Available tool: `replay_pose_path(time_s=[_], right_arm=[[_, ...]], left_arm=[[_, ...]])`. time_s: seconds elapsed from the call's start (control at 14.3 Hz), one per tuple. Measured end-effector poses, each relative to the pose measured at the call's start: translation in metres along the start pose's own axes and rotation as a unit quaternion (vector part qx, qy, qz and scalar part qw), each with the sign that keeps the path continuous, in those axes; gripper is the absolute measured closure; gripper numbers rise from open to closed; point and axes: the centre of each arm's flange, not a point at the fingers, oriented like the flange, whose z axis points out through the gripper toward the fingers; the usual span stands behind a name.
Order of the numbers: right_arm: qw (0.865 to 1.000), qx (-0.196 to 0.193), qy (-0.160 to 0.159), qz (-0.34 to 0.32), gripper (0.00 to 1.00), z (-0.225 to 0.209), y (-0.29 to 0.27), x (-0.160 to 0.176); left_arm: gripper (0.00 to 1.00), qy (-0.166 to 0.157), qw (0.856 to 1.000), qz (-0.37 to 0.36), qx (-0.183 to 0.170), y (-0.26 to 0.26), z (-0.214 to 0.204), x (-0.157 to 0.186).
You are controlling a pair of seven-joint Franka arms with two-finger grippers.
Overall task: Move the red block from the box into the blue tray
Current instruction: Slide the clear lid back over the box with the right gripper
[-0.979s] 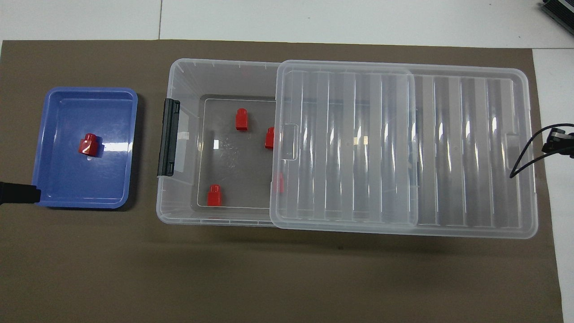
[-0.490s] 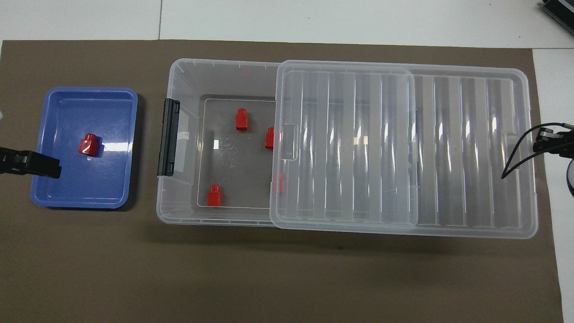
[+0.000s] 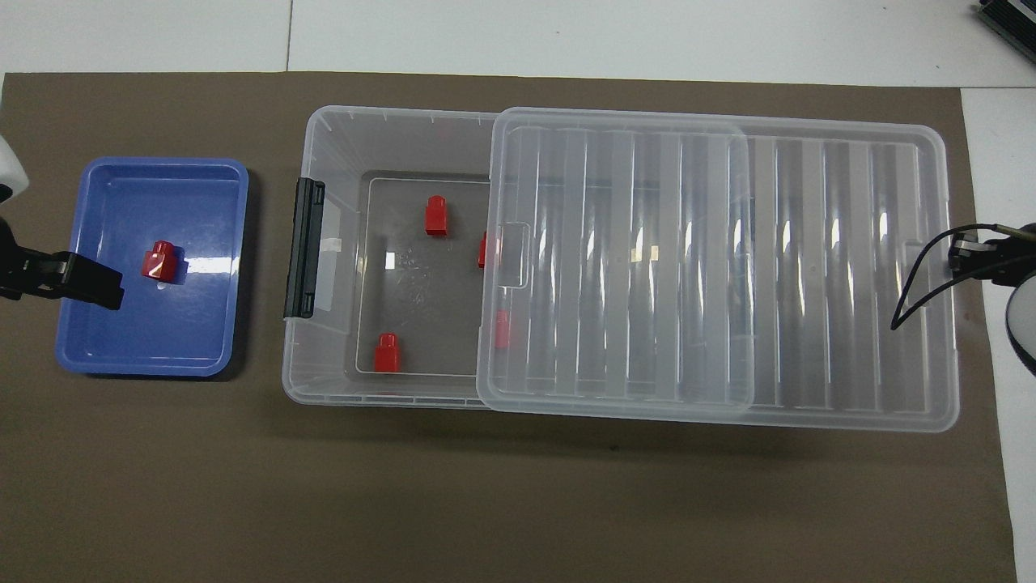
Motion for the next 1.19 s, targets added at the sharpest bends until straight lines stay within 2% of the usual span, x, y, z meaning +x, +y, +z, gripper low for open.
replay_pose_path(time_s=[0.28, 0.77, 0.98, 1.19], right_arm=[[0.998, 0.045, -0.008, -0.032, 0.99, -0.001, -0.059, -0.009], [0.994, 0.053, -0.012, -0.095, 0.99, -0.003, -0.132, -0.029], [0.993, 0.054, -0.011, -0.107, 0.99, -0.006, -0.145, -0.034], [0.990, 0.055, -0.012, -0.127, 0.99, -0.007, -0.166, -0.043]], left_arm=[[0.00, 0.002, 1.000, 0.002, 0.000, 0.002, -0.001, -0.002], [0.00, 0.018, 1.000, -0.007, 0.000, -0.002, -0.017, -0.013], [0.00, 0.019, 0.999, -0.051, -0.001, 0.000, -0.018, -0.014], [0.00, 0.020, 0.998, -0.064, -0.001, 0.001, -0.018, -0.014]])
